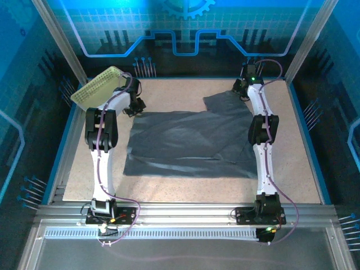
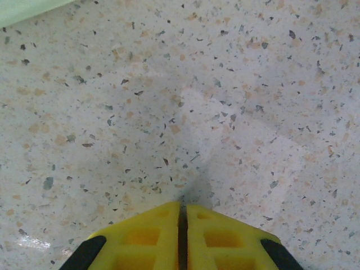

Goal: Fold the inside-out t-shirt

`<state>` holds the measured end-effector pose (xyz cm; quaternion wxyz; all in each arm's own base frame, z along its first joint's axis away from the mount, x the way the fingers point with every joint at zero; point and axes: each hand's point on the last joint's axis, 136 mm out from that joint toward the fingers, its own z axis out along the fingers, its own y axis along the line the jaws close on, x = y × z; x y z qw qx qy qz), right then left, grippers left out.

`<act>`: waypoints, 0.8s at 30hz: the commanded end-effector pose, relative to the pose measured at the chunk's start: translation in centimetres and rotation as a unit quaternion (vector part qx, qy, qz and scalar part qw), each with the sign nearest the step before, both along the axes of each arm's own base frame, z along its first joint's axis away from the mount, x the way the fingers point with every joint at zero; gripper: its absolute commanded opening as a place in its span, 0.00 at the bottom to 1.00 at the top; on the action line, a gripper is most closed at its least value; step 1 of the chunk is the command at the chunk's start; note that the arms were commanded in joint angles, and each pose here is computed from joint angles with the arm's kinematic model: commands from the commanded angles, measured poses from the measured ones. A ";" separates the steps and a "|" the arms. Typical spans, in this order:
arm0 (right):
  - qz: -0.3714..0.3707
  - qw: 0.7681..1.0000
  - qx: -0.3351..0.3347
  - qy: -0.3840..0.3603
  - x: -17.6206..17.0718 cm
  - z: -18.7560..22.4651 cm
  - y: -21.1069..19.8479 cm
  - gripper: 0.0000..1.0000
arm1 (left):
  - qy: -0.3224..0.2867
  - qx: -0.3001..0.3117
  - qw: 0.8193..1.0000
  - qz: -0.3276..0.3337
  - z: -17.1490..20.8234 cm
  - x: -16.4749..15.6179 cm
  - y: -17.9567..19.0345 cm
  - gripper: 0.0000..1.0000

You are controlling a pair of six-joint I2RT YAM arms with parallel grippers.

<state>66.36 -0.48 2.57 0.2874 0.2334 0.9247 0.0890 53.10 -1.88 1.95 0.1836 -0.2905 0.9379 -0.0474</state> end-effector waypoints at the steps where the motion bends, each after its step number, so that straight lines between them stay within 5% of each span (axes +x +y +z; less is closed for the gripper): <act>1: -0.010 0.994 -0.027 0.103 -4.2 -3.5 0.5 0.33 | 0.001 -0.029 1.000 -0.001 0.5 -0.8 -1.0 0.11; 9: -0.032 0.989 -0.028 0.142 -6.0 -4.2 0.9 0.24 | -0.006 -0.034 0.999 0.011 0.9 -1.2 0.0 0.10; 15: -0.037 0.991 -0.027 0.128 -5.8 -2.5 0.4 0.03 | -0.010 -0.041 0.999 0.014 1.0 -1.1 0.2 0.10; 24: -0.009 0.999 -0.032 0.003 -3.7 8.3 -1.1 0.00 | -0.032 -0.062 0.997 0.015 1.8 -0.9 -0.4 0.00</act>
